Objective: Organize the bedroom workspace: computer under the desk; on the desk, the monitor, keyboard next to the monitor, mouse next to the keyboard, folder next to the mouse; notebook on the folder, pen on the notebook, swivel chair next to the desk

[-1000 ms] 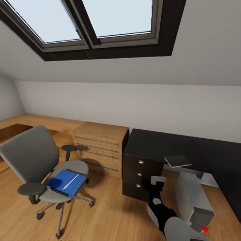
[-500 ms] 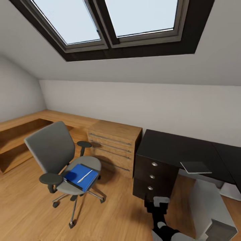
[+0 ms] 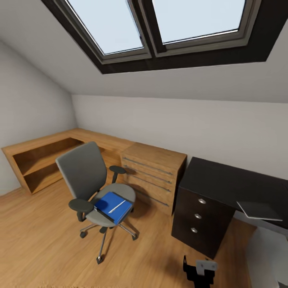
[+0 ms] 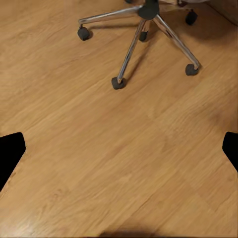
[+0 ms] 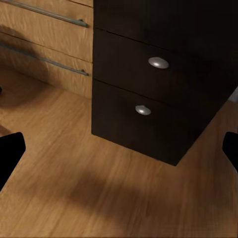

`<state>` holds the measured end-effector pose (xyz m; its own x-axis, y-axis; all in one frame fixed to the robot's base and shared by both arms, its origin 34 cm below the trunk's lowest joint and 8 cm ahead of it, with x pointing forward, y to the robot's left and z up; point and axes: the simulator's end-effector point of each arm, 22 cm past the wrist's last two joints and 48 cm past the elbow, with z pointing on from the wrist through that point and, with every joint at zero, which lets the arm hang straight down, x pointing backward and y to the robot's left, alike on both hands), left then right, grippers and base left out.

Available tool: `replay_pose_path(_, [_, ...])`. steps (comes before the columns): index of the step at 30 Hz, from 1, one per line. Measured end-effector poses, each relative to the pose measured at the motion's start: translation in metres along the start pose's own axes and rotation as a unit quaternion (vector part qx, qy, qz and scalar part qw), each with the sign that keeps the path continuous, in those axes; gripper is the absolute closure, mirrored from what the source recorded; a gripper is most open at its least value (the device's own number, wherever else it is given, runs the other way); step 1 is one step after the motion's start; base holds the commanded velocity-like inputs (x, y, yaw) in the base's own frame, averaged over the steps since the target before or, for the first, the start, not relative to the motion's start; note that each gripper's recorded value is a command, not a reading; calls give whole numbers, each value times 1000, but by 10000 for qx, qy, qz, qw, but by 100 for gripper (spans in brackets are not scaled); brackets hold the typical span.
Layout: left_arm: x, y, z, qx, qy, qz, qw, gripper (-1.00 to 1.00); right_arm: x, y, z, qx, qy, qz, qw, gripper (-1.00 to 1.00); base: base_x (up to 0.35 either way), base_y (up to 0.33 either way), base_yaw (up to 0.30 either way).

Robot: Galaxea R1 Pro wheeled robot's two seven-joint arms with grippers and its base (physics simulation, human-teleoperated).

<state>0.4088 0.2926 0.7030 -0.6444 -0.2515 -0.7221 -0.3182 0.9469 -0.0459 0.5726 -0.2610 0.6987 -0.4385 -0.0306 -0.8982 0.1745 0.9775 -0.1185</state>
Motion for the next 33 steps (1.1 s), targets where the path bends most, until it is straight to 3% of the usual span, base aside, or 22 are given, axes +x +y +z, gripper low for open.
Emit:
replay_pose_path(3, [-11,0,0,-1,-254,-22,9997,-100,-5,0,-5,-4,-233,90,9997,-100,0,0,279])
replay_pose_path(6, [-14,-1,-1,15,-319,-26,9995,-100,-10,0,-9,-9,-428,159,9990,-100,0,0,279])
replay_pose_path(17, [5,-2,0,35,-153,20,9999,-100,-20,-3,-27,-27,-991,366,9944,-100,0,0,279])
replay_pose_path(33, [13,-1,0,25,-61,42,10000,-100,-18,-3,-31,-92,-1044,352,9939,-100,0,-128,72])
